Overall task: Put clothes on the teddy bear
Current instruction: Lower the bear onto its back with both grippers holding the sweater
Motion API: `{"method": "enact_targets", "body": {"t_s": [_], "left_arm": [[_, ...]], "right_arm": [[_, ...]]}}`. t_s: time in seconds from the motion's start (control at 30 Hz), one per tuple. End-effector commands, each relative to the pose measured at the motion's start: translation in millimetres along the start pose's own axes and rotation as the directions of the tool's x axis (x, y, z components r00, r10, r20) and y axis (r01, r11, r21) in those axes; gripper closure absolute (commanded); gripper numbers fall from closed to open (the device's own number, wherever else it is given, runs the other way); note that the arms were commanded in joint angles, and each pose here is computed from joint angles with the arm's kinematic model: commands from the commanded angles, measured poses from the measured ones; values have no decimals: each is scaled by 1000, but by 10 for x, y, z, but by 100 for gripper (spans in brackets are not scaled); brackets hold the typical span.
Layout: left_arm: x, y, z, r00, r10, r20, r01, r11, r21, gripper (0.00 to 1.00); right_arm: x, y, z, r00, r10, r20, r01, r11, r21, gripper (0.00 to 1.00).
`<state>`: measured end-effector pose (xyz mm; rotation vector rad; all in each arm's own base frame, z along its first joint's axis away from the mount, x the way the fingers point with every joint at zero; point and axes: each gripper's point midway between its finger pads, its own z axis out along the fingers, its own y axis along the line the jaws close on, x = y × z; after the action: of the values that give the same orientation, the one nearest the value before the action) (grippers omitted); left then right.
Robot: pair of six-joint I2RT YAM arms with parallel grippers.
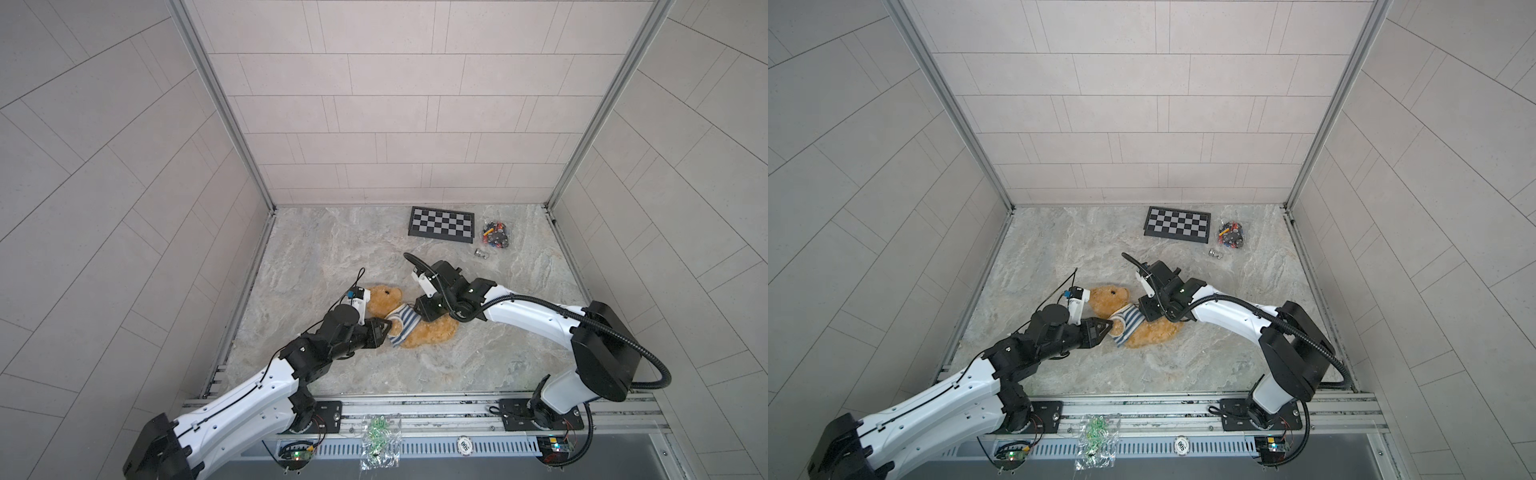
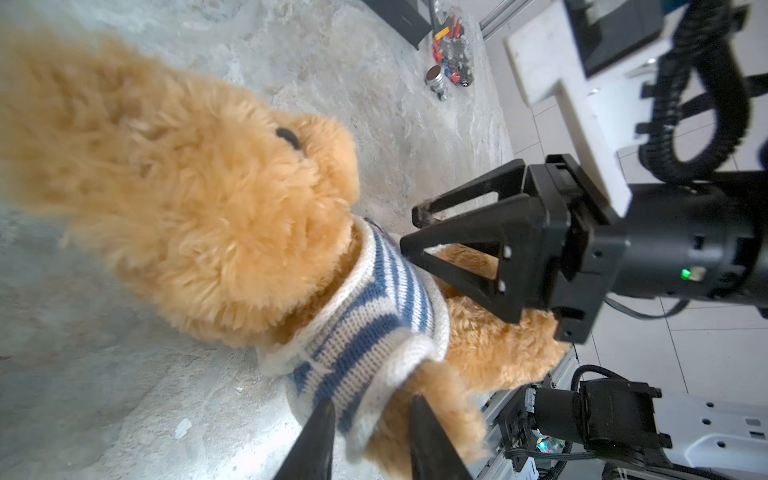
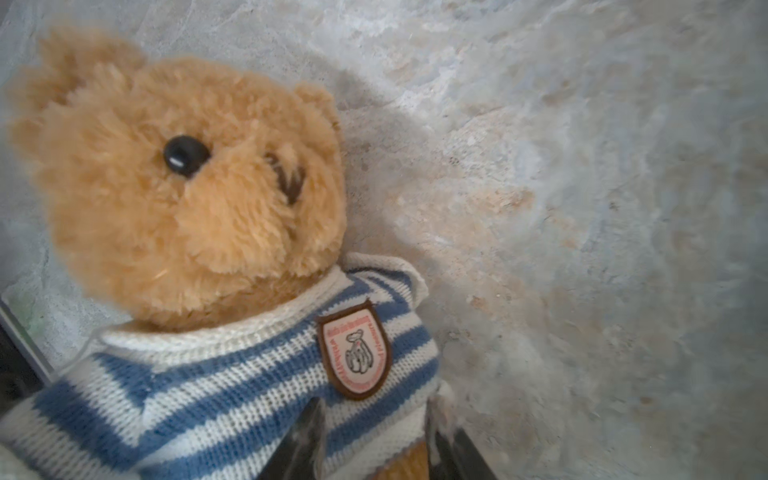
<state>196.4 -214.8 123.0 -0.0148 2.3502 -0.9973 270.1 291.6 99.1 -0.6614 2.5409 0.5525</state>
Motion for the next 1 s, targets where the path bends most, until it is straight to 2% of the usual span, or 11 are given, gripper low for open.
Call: {"method": "enact_targets", "body": {"t_s": [0.0,0.1,0.23,0.33,0.53,0.67,0.77,0.97], "left_arm": [[-57,40,121,998,-57,22,57,998,8,67],[-155,-1,200,999,-39,25,39,999,10,68],[-290,-2,277,999,45,-10,-45,998,-34,67],[-397,60,316,998,44,-55,-46,998,-51,68],[-513,-6,83,993,104,-52,-109,989,-99,65],[-416,-150,-70,989,142,-48,-147,982,-115,65],[-274,-242,-49,991,118,-64,-123,989,-76,65],[-7,-49,144,989,63,-131,-76,993,-95,69]], "right_arm": [[59,194,3,1000,-2,-23,0,998,-68,59],[100,271,7,1000,16,1,-16,994,-104,59],[149,388,16,998,56,33,-50,987,-153,59],[156,494,45,994,84,64,-72,984,-165,61],[120,622,103,978,160,131,-133,972,-191,66],[76,638,92,974,169,149,-141,973,-184,68],[45,664,44,972,165,166,-134,974,-185,68],[41,619,-120,964,177,197,-142,974,-177,68]]}}
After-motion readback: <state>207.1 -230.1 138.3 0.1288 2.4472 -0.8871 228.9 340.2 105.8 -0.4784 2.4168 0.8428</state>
